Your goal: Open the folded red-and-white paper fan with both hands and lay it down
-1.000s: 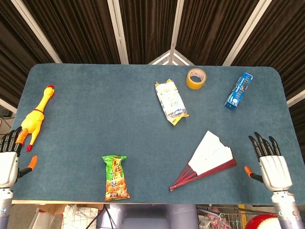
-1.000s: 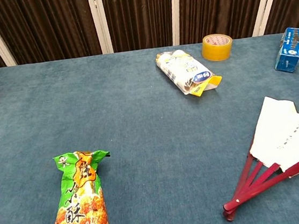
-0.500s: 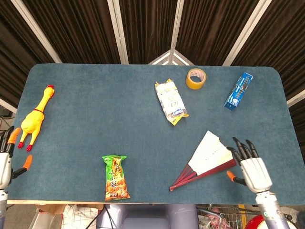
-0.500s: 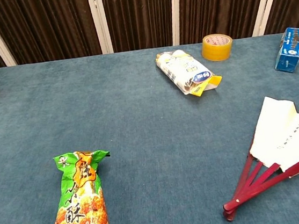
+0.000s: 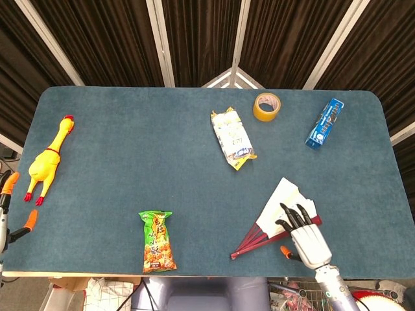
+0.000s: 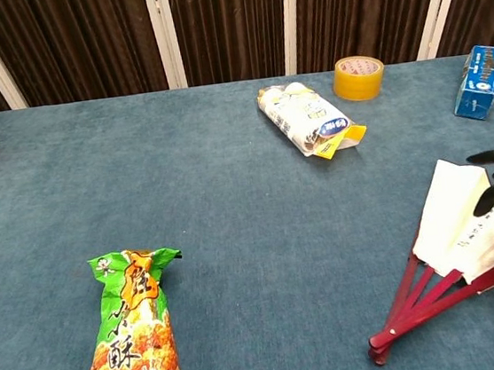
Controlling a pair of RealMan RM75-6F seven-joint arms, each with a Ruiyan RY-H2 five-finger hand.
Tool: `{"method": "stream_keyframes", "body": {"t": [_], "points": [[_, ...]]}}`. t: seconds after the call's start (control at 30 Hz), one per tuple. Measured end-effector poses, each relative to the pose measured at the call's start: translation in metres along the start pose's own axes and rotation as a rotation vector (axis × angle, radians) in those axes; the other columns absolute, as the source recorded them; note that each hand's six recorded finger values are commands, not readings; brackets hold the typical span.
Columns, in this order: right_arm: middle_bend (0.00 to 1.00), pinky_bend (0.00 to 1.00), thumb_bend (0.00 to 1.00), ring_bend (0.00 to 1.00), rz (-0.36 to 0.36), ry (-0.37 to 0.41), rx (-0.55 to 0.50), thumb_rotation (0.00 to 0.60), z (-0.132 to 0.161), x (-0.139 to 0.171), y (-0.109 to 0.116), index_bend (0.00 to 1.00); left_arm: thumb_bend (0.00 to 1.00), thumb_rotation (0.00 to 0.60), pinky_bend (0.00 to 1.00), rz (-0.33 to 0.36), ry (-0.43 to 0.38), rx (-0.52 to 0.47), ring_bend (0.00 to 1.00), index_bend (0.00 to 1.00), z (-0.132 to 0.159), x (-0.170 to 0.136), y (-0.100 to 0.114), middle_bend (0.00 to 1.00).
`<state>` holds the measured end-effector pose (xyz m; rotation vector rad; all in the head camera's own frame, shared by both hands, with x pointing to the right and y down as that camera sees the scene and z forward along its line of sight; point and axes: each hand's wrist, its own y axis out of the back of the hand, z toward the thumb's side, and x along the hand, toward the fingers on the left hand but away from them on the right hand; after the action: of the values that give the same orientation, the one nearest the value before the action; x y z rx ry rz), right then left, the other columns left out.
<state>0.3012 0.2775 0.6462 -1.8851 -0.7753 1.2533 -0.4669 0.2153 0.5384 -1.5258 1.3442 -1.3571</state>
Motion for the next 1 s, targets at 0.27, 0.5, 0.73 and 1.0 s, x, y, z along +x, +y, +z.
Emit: {"method": "stream_keyframes", "body": {"t": [0.27,0.5,0.73,1.0], "points": [[0.06,0.06,0.24,0.15,0.022,0.001,0.032,0.6,0.002,-0.005,-0.017,0.36,0.48,0.6,0.0,-0.005,0.0,0.0,0.0,0.04,0.001,0.0,-0.002,0.0],[0.06,0.06,0.24,0.15,0.034,-0.008,0.056,0.6,-0.003,-0.007,-0.026,0.41,0.48,0.6,0.0,-0.011,-0.001,0.005,0.0,0.05,0.002,0.0,-0.004,0.0],[0.06,0.06,0.24,0.15,0.034,-0.023,0.064,0.6,-0.01,-0.009,-0.031,0.43,0.48,0.6,0.0,-0.011,0.003,0.007,0.0,0.05,0.002,0.0,-0.005,0.0],[0.06,0.06,0.25,0.15,0.042,-0.017,0.074,0.6,-0.012,-0.015,-0.038,0.47,0.48,0.6,0.0,-0.018,0.003,0.018,0.0,0.05,0.003,0.0,-0.009,0.0]]}}
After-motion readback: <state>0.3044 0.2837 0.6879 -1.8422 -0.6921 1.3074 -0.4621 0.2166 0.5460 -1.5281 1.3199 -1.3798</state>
